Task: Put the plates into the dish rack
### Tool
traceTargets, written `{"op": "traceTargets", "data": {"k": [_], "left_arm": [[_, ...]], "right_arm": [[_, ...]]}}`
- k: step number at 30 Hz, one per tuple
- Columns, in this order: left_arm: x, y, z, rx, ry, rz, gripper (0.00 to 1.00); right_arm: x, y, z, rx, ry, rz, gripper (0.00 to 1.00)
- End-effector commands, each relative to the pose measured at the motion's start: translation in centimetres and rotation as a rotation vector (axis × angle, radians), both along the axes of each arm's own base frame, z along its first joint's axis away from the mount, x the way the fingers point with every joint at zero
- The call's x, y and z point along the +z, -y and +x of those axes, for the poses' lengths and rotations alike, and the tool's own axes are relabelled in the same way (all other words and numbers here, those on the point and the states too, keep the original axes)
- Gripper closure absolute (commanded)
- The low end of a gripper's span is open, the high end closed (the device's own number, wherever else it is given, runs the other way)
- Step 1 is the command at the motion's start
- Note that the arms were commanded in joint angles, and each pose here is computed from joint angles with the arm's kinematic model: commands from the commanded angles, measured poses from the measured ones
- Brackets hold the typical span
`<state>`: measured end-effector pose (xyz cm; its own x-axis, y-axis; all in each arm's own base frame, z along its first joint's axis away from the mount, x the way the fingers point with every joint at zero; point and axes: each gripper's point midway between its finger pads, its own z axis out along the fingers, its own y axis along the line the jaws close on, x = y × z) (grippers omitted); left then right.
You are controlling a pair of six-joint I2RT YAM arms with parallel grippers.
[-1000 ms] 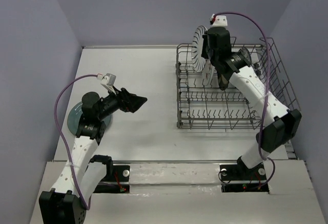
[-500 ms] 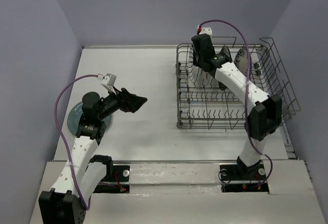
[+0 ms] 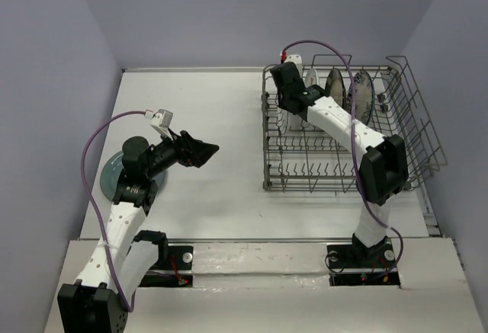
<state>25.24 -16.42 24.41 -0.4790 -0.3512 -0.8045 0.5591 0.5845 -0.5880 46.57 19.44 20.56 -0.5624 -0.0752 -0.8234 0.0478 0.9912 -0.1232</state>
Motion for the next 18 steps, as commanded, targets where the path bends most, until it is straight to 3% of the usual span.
{"op": "traceTargets", "data": {"k": [1, 5, 10, 13, 18], "left_arm": [[2.4, 0.1, 0.2, -0.009, 0.08, 0.0, 0.01], [2.4, 0.1, 0.2, -0.003, 0.08, 0.003, 0.01], [2.3, -0.1, 0.4, 0.004, 0.078, 0.005, 0.01], [2.4, -0.3, 0.6, 0.022, 0.08, 0.008, 0.01], [2.6, -1.0, 1.1, 0.068, 0.092, 0.017, 0.01]], "right_arm": [[3.2, -0.6, 1.3, -0.05, 0.136, 0.06, 0.81], [3.5, -0.7, 1.2, -0.051, 0.139, 0.074, 0.63], [5.5, -0.8, 0.7, -0.031, 0.168, 0.107, 0.48], [7.0, -1.0, -0.2, 0.005, 0.182, 0.148, 0.42], [10.0, -2.3, -2.3, 0.109, 0.199, 0.265, 0.41]]}}
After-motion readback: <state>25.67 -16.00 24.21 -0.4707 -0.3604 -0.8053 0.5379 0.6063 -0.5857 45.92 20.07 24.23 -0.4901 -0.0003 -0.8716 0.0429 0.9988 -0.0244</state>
